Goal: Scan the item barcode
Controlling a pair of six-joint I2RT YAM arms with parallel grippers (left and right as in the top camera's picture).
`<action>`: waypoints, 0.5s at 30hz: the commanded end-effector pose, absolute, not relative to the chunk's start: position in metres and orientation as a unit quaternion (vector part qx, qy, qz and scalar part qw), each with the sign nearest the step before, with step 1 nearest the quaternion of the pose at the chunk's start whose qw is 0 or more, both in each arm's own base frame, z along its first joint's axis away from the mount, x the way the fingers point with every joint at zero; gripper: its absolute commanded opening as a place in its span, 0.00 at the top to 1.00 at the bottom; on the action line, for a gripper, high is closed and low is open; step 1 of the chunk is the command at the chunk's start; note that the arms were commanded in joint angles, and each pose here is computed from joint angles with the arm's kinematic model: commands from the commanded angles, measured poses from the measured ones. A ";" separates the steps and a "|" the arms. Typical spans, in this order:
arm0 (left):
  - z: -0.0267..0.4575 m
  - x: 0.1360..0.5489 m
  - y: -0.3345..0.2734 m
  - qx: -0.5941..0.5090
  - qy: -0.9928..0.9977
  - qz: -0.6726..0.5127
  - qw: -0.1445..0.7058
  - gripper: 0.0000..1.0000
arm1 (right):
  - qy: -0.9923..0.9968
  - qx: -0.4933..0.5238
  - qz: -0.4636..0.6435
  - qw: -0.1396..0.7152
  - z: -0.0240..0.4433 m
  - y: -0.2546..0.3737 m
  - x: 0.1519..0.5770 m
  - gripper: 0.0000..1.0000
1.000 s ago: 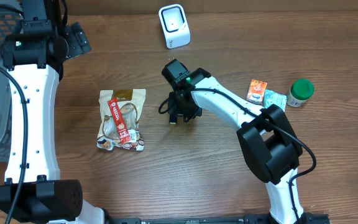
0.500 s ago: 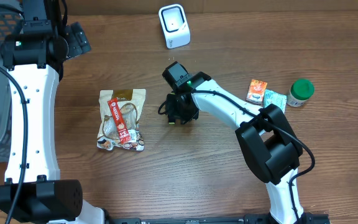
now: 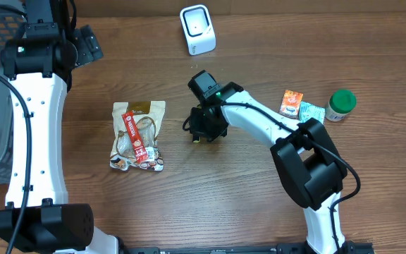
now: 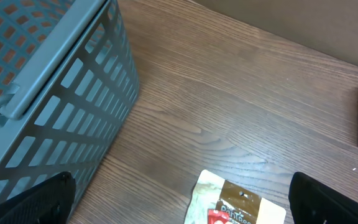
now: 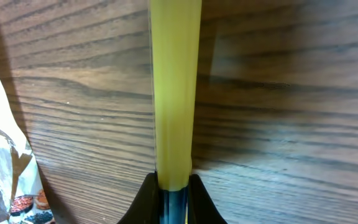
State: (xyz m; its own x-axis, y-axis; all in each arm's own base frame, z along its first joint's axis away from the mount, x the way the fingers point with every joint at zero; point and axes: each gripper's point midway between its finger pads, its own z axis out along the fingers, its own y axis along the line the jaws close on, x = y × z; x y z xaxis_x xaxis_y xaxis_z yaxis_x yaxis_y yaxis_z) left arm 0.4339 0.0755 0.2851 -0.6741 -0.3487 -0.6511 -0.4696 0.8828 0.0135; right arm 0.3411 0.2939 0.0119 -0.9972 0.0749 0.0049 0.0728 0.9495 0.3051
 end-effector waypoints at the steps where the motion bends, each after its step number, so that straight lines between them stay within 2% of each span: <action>1: 0.285 0.436 0.077 -0.233 0.908 0.094 0.337 0.00 | 0.994 0.038 0.105 0.005 -0.009 0.269 0.342 0.96; 7: 0.285 0.436 0.077 -0.233 0.908 0.094 0.337 0.00 | 0.998 0.018 0.003 0.053 0.000 0.244 0.351 0.96; 15: 0.285 0.436 0.077 -0.233 0.908 0.094 0.337 0.00 | 0.992 -0.030 -0.069 0.097 0.002 0.252 0.339 0.96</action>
